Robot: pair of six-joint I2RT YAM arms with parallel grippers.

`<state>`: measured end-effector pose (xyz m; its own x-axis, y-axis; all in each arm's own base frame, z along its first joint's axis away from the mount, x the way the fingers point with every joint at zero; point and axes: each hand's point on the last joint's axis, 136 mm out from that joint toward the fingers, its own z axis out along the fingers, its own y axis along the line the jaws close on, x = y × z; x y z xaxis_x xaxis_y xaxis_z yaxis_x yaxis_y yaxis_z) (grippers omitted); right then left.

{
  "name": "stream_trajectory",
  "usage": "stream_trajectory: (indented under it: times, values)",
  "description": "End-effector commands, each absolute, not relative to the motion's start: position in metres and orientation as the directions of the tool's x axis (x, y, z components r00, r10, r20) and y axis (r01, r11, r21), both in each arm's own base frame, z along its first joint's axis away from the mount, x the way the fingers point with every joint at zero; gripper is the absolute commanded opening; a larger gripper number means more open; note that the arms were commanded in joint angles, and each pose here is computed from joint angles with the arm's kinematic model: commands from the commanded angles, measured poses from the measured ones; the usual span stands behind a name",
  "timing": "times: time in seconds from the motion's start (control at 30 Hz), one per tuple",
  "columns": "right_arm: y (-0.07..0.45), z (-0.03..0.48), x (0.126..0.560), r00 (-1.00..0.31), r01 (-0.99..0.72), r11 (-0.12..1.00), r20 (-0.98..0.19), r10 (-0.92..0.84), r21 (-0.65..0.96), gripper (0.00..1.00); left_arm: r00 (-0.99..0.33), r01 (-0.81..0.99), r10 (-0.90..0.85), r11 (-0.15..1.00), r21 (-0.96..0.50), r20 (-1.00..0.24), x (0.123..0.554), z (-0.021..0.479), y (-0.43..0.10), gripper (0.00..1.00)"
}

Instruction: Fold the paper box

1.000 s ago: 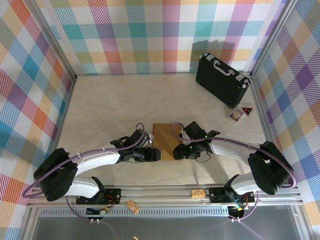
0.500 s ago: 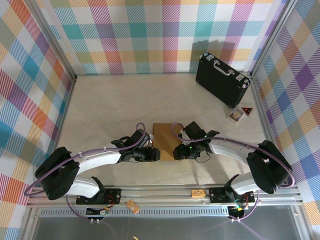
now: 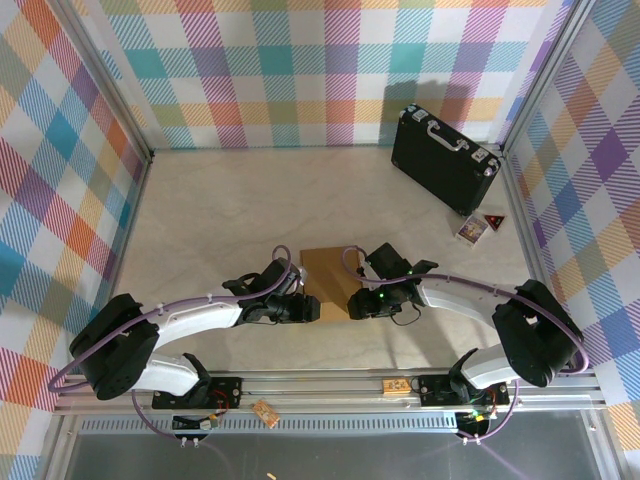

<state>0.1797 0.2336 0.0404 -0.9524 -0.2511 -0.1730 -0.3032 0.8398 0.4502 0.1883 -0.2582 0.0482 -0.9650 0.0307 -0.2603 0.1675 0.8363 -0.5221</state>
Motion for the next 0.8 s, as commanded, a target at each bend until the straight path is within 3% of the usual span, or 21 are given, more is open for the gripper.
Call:
stream_trajectory:
  times: [0.0,0.77]
  values:
    - [0.227,0.047,0.181,-0.940,-0.335,0.849,-0.204,-0.273,0.408,0.51,-0.958,0.198,0.059,0.841,-0.503,-0.279,0.187,0.050,-0.259,0.53]
    - [0.230,0.030,0.189,-0.909,-0.410,0.831,-0.246,-0.337,0.376,0.49,-0.962,0.201,0.078,0.852,-0.483,-0.263,0.185,0.043,-0.257,0.52]
